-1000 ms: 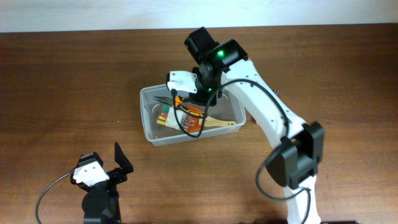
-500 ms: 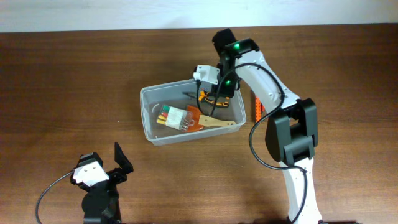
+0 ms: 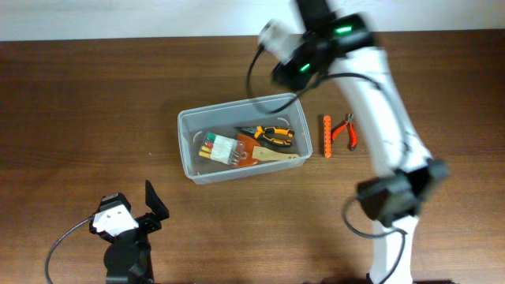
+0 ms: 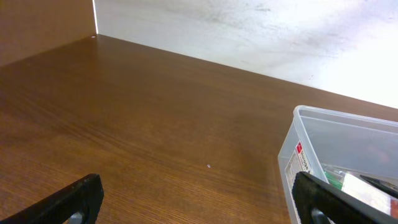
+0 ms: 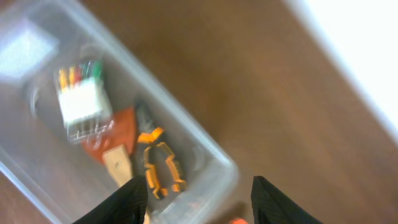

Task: Pack container
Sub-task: 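Withdraw the right gripper and move it to the red pliers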

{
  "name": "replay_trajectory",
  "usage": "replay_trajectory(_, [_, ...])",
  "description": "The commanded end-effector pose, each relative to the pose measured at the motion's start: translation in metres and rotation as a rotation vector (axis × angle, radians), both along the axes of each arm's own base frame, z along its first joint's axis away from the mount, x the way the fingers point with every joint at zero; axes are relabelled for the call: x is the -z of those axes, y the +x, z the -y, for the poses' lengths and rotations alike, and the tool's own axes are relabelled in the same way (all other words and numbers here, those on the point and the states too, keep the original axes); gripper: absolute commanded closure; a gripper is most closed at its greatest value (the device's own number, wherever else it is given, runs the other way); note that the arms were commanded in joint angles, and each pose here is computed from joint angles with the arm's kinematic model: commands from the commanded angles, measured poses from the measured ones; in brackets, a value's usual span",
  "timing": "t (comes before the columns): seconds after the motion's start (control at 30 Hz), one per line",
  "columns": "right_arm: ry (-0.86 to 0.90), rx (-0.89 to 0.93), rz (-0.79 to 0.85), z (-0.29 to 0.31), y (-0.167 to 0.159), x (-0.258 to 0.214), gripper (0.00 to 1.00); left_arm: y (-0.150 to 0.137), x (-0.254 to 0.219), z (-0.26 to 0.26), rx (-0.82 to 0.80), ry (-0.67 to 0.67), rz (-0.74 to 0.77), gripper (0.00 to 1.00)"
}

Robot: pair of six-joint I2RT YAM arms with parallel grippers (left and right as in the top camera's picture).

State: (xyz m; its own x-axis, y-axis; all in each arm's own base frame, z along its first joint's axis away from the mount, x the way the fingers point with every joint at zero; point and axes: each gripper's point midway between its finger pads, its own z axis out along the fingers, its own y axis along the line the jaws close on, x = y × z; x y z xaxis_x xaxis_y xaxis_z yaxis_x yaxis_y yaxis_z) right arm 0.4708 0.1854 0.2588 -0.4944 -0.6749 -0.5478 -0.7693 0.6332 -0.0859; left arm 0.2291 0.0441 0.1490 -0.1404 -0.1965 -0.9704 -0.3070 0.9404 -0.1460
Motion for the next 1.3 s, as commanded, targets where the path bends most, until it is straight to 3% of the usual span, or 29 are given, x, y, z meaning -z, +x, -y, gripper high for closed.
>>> replay_trajectory(0.0, [0.129,0.317,0.011,0.069,0.010,-0.044,0.41,0.000,0.001,0.000,0.001,0.009,-0.002,0.01])
replay_trajectory(0.07, [0.180,0.505,-0.062,0.108,0.017,-0.033,0.29,0.000,0.001,0.000,0.001,0.009,-0.002,0.01])
replay_trajectory(0.1, [0.190,0.565,-0.097,0.123,0.017,-0.025,0.28,0.000,0.001,0.000,0.001,0.009,-0.002,0.01])
replay_trajectory(0.23, [0.171,0.753,-0.308,0.173,0.005,0.034,0.36,0.000,0.001,0.000,0.001,0.009,-0.002,0.01])
replay_trajectory(0.33, [0.143,0.836,-0.467,0.188,-0.012,0.086,0.36,0.000,0.001,0.000,0.001,0.009,-0.002,0.01])
replay_trajectory(0.57, [0.102,0.922,-0.660,0.199,-0.046,0.189,0.38,0.000,0.001,0.000,0.001,0.009,-0.002,0.01])
replay_trajectory(0.93, [0.095,0.962,-0.706,0.203,-0.074,0.258,0.50,0.000,0.001,0.000,0.001,0.009,-0.002,0.01])
replay_trajectory(1.27, [-0.106,0.981,-0.682,0.215,-0.099,0.287,0.58,0.000,0.001,0.000,0.001,0.009,-0.002,0.01])
